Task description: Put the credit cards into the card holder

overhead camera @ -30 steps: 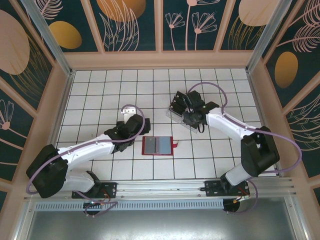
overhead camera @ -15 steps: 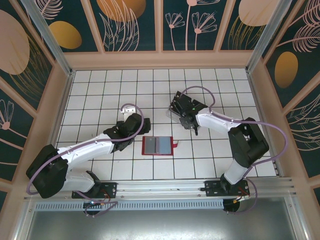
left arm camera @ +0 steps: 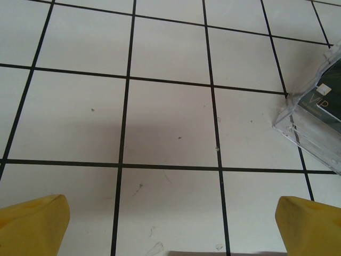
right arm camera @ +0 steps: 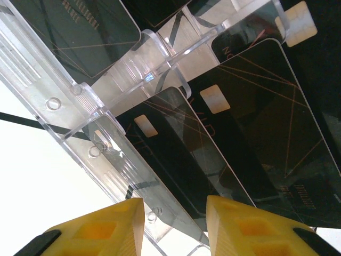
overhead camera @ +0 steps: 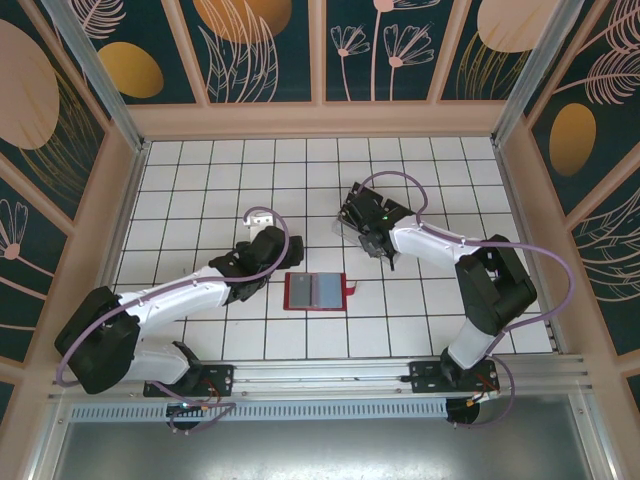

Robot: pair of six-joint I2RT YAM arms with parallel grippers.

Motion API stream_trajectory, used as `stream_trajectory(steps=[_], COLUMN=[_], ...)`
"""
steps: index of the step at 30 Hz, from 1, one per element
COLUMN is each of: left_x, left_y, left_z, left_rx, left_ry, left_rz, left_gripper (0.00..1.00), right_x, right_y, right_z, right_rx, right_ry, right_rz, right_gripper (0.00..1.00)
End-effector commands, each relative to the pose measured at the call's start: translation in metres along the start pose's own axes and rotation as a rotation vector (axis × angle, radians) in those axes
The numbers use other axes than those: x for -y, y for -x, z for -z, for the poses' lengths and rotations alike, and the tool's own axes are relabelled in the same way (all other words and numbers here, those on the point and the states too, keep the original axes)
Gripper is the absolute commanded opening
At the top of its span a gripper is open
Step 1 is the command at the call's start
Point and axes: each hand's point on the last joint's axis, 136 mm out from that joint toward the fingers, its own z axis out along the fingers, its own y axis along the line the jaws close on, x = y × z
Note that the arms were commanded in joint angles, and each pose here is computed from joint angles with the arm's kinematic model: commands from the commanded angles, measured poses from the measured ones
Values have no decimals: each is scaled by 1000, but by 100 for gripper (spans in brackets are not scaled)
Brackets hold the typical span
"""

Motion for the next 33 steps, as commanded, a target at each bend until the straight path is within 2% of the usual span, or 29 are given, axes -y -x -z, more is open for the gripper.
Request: stream_trajectory(steps=[1,11,18,21,27,33], left_x=[1,1,2,2,3,3], left_y=[0,-1,-2,-3,-4,-4], left_z=[-4,-5,-7,-8,-9,-10], left_rx=[0,-2,-5,-7,-10,-10], left_ry=[-5,-1,-2,-2,-2,-1], left_rz=[10,11,10,12,9,8], left_gripper=[99,99,99,99,99,99], right_x=[3,-14,-25,-28,-24,-20], right_y=[7,-4,-5,-5,-9,-10], right_z=[1,-9,-3,-2,-9,-15], right_rx=[11,-21,-17,-13,-32,-48], right_ry=[-24,40,92,105,66,23], right_rz=[16,29,33,33,59,93], right_gripper=[36,35,25,23,22,16])
